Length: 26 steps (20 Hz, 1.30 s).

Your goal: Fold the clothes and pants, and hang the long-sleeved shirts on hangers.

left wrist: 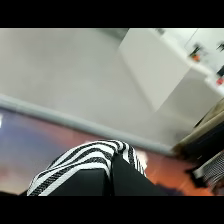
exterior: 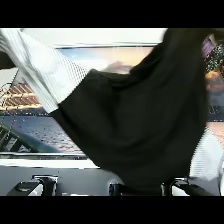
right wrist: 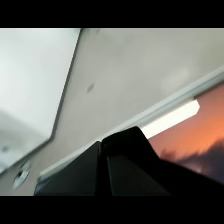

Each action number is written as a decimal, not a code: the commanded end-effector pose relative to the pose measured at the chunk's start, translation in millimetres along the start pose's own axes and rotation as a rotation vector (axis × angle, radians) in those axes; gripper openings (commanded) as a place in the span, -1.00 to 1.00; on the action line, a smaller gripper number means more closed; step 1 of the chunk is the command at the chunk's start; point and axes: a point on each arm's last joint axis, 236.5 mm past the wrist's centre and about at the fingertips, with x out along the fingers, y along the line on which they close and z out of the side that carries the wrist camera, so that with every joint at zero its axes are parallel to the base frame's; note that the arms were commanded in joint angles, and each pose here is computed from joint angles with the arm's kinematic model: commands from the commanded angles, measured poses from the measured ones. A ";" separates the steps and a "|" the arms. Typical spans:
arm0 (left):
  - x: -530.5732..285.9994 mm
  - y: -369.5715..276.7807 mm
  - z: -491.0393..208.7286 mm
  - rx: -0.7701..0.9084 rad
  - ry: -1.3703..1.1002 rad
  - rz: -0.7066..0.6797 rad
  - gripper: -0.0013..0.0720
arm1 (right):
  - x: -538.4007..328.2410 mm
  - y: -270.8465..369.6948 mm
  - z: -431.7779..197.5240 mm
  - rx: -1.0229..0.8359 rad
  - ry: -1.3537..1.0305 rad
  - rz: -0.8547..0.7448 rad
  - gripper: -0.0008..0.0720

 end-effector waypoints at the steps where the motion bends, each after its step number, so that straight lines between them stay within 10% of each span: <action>1: 57.6 61.8 -73.7 0.001 0.176 0.117 -0.91 | 97.6 -51.9 -125.4 0.152 0.251 0.001 -0.90; 6: 89.0 131.7 -171.5 -0.258 0.427 0.282 -0.92 | 108.9 -109.1 -229.5 -0.014 0.540 -0.110 -0.73; 9: 83.9 158.6 -202.5 -0.298 0.532 0.348 -0.91 | 76.1 -126.7 -210.9 -0.039 0.629 -0.162 0.58; 15: 42.9 183.8 -227.9 -0.364 0.721 0.434 -0.89 | -94.0 -171.1 -121.8 -0.166 0.841 -0.380 0.68; 17: 29.7 183.8 -238.0 -0.376 0.791 0.447 -0.52 | -157.7 -193.9 -121.9 -0.153 0.894 -0.516 0.78; 20: 23.0 181.5 -244.2 -0.380 0.830 0.452 0.65 | -226.5 -210.5 -166.3 -0.034 0.906 -0.604 0.91; 26: -12.1 184.6 -271.8 -0.380 0.934 0.500 0.99 | -320.3 -235.6 -302.0 0.278 1.002 -0.744 0.91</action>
